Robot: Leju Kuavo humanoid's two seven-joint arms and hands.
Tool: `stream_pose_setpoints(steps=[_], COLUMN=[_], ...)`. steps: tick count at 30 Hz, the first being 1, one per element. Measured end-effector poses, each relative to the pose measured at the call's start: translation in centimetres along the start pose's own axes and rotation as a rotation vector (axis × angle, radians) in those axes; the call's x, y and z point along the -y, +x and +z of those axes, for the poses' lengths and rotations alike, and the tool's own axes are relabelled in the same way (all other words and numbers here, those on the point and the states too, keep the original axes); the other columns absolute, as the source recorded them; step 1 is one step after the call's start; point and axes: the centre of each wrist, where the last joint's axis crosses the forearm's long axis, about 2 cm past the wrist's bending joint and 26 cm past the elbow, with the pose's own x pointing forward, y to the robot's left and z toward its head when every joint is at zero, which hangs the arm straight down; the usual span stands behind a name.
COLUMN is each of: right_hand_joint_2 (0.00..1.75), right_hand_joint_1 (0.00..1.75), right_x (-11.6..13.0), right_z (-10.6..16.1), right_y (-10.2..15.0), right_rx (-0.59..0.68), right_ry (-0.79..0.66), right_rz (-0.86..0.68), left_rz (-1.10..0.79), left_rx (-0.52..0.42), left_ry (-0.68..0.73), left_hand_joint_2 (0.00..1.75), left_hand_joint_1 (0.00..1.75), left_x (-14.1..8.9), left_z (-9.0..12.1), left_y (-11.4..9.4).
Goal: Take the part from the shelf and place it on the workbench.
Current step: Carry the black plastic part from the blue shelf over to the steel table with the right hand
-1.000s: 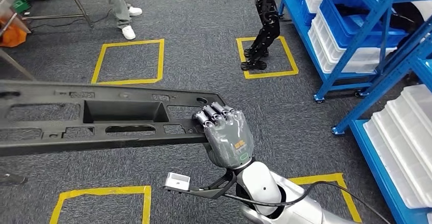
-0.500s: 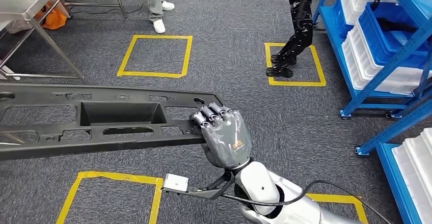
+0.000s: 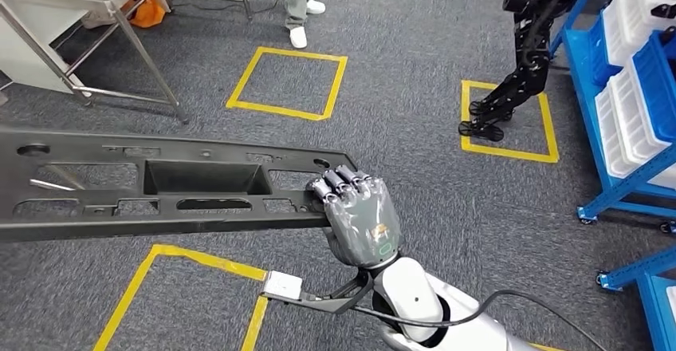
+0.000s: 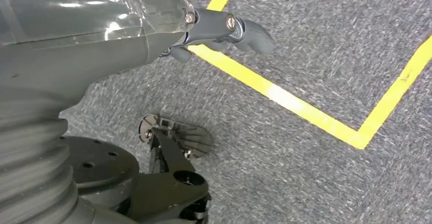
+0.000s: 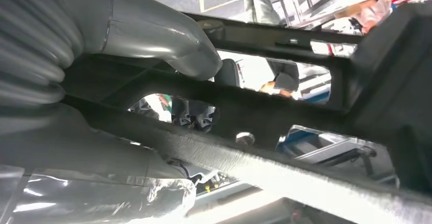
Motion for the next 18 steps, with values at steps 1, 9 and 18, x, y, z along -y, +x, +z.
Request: stream_pose_setpoints(steps=[1, 9, 18], right_hand_joint_2=[1.75, 1.75, 1.75], right_hand_joint_1=[1.75, 1.75, 1.75], right_x=[0.01, 0.10, 0.21], right_z=[-0.02, -0.19, -0.64], right_y=[-0.02, -0.08, -0.14], right_rx=[0.001, 0.008, 0.012], right_ry=[0.000, -0.006, -0.017], right_rz=[0.001, 0.000, -0.004], left_rz=[0.000, 0.000, 0.001], left_rx=[-0.001, 0.000, 0.002], left_ry=[0.000, -0.001, -0.001], left_hand_joint_2=[1.75, 1.75, 1.75], left_hand_joint_1=[0.00, 0.00, 0.00], left_x=[-0.01, 0.02, 0.02], left_z=[0.02, 0.06, 0.11], left_y=[-0.03, -0.07, -0.14])
